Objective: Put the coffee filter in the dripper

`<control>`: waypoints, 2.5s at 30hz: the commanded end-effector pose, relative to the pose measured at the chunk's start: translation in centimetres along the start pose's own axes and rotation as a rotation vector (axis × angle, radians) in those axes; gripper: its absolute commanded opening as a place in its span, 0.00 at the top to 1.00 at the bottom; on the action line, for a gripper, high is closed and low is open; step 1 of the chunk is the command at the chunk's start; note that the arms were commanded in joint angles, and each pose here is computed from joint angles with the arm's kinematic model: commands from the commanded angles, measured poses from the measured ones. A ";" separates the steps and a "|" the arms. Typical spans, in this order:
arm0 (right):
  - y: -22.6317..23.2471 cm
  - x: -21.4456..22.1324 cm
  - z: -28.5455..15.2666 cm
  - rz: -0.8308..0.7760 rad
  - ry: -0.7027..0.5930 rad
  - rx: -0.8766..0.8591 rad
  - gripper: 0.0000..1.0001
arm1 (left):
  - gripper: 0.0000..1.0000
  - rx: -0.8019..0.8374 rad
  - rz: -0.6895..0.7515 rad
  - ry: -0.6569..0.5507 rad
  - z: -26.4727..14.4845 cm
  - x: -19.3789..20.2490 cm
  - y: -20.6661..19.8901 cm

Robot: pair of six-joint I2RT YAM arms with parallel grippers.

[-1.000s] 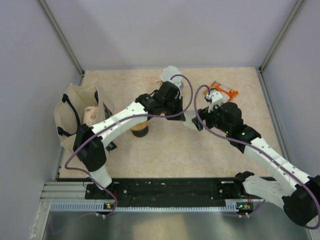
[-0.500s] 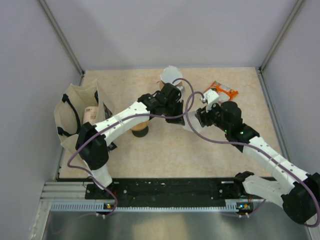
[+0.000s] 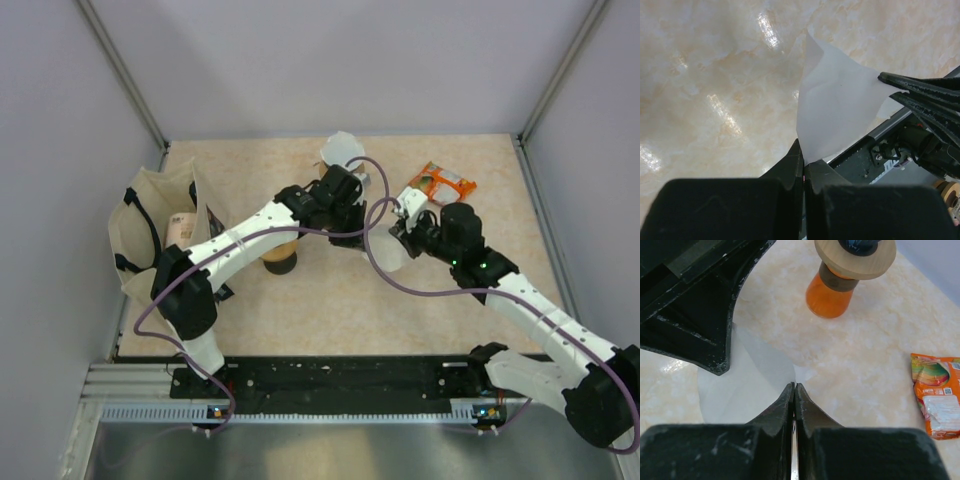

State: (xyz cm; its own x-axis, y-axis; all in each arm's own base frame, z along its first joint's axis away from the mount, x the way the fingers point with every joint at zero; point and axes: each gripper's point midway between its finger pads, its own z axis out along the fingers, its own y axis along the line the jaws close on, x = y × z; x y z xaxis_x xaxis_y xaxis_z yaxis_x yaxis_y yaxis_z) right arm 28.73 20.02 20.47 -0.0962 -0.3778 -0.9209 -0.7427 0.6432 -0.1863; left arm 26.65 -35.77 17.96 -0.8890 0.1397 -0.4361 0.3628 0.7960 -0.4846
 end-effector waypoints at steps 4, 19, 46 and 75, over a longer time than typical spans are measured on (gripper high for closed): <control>-3.2 -3.4 -1.2 0.016 -0.119 0.191 1.00 | 1.00 -0.005 0.030 -0.031 -1.1 -1.1 -0.3; -1.2 -3.6 -1.3 0.099 -0.111 0.087 1.00 | 0.74 -0.026 0.069 -0.063 -2.2 -1.9 -0.3; 0.4 -6.1 -3.0 0.319 -0.190 0.039 1.00 | 1.00 -0.102 0.046 -0.155 -4.9 -2.2 1.2; -4.5 -6.7 -9.2 0.388 -0.455 0.401 0.01 | 1.00 -0.220 -0.349 -0.132 -21.4 -1.6 7.9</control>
State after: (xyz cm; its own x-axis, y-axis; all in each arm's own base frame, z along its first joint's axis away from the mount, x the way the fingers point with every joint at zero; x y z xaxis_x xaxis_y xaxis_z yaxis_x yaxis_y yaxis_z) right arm 25.93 14.35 30.61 0.0361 0.1847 -0.9821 -0.4545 0.8783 0.1484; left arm 28.01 -18.85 28.36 -0.9021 -0.1977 -0.3837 -0.0092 0.8975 -0.4409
